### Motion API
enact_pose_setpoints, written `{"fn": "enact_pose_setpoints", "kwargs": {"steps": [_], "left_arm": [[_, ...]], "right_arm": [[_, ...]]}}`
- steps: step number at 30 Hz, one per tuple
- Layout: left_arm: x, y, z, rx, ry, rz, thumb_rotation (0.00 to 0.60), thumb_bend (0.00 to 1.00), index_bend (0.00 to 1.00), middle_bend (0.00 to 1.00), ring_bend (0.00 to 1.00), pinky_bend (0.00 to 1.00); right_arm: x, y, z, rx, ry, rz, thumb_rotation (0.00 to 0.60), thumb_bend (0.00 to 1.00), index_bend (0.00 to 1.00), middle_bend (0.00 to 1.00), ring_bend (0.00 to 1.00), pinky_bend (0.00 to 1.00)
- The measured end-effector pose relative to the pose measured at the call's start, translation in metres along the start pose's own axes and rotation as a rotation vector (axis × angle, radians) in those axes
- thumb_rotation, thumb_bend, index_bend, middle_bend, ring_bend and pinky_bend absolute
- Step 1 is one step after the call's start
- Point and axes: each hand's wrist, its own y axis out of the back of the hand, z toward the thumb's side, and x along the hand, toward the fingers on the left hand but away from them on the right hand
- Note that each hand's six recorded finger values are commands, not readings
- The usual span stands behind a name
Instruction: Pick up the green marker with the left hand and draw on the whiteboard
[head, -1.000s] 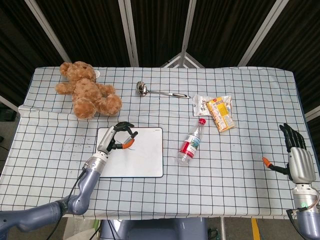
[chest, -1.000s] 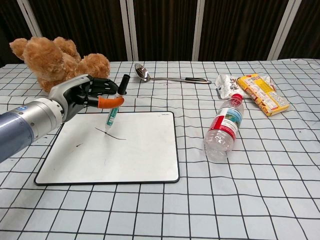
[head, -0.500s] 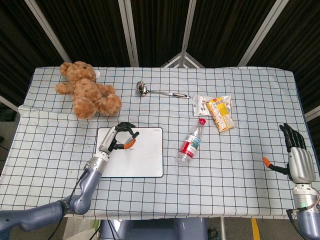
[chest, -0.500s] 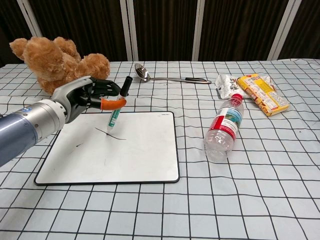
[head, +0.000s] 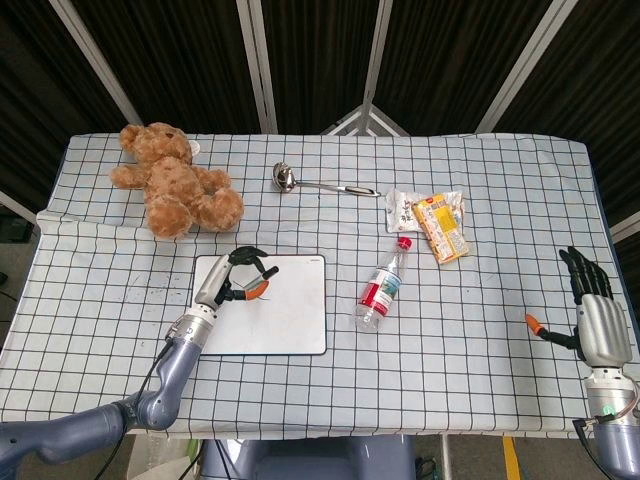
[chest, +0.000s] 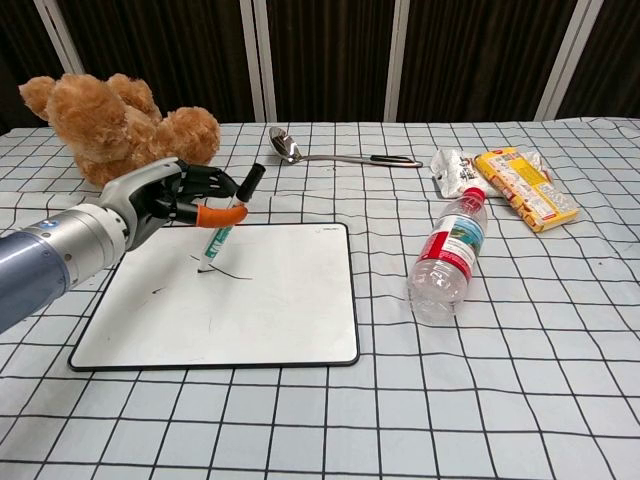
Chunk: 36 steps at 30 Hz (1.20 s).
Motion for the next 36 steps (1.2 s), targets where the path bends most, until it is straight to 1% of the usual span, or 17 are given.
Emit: {"fn": "enact_pose_setpoints", "kwargs": {"steps": [11,17,21,25,28,32,36], "left_arm": [[-0.009,0.005,-0.011,0.013,0.029,-0.006,0.600,0.46,0.76,0.27,0.12,0.22],[-0.014,0.006,-0.010,-0.017,0.031,-0.007,0.600,0.46,0.76,0.27,0.12,0.22],[-0.018,0.010,0.002,-0.076,-0.002,0.010,0.600,0.46,0.76,0.27,0.12,0.22],[-0.025,0.017,0.024,-0.125,-0.069,0.029,0.600,0.46,0.76,0.27,0.12,0.22],[-0.030,0.023,0.039,-0.140,-0.109,0.028,0.600,0.46,0.76,0.27,0.12,0.22],[-0.035,0.036,0.054,-0.118,-0.146,0.033,0.600,0.46,0.76,0.27,0.12,0.22],[-0.037,0.044,0.058,-0.032,-0.152,0.045,0.600,0.46,0.76,0.27,0.12,0.22]], "right_arm": [[0.000,-0.001,0.000,0.004,-0.001,0.002,0.600,0.21,0.00,0.00,0.00,0.00],[-0.001,-0.001,-0.001,0.004,-0.005,0.000,0.600,0.21,0.00,0.00,0.00,0.00],[-0.001,0.000,-0.002,0.001,-0.012,-0.002,0.600,0.21,0.00,0.00,0.00,0.00],[-0.002,-0.001,-0.002,0.000,-0.013,0.000,0.600,0.21,0.00,0.00,0.00,0.00],[-0.002,-0.001,-0.002,0.001,-0.012,0.000,0.600,0.21,0.00,0.00,0.00,0.00],[-0.002,-0.001,-0.002,0.000,-0.014,0.000,0.600,0.21,0.00,0.00,0.00,0.00],[-0.002,-0.001,-0.002,0.000,-0.015,0.000,0.600,0.21,0.00,0.00,0.00,0.00]]}}
